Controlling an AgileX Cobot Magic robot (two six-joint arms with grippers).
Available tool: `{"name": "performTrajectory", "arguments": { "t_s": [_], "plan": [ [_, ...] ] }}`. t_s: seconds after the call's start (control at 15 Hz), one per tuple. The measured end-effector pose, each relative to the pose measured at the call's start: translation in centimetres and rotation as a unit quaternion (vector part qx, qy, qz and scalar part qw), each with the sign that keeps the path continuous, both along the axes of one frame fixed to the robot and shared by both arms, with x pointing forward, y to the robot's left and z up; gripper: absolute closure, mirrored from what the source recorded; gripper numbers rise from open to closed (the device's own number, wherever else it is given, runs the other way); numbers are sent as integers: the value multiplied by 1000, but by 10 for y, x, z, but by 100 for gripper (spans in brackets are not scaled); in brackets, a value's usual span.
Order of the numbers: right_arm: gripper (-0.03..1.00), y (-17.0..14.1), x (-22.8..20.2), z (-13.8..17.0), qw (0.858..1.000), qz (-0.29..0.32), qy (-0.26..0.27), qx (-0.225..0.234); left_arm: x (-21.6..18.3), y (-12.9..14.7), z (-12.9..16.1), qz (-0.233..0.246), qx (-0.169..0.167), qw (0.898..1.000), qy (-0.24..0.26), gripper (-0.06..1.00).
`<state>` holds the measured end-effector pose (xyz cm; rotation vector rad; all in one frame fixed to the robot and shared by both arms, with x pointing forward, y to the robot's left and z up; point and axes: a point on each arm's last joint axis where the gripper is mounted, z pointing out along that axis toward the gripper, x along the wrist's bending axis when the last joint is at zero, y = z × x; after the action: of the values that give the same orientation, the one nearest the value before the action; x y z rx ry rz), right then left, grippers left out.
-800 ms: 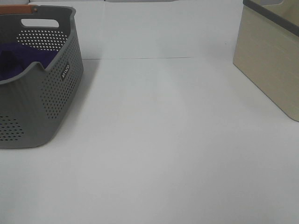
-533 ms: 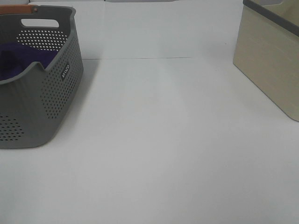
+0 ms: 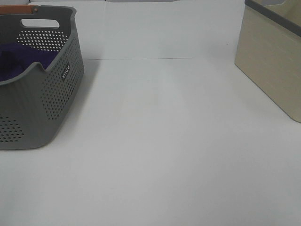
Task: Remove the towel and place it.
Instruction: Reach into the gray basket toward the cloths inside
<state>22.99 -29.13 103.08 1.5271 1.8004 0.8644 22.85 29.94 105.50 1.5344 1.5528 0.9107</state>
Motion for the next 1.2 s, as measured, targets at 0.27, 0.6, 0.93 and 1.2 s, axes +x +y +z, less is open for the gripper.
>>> {"name": "performTrajectory", "arguments": {
  "t_s": [0.27,0.6,0.93,1.2],
  "plan": [
    [26,0,0,0,1000,0,0,0,0,0,0,-2,-2,1000,0,18],
    [26,0,0,0,1000,0,0,0,0,0,0,-2,-2,1000,0,18],
    [26,0,0,0,1000,0,0,0,0,-1,0,-2,-3,1000,0,18],
    [26,-5,0,0,1000,-21,0,-14,0,-1,0,-2,-3,1000,0,18]
  ]
}}
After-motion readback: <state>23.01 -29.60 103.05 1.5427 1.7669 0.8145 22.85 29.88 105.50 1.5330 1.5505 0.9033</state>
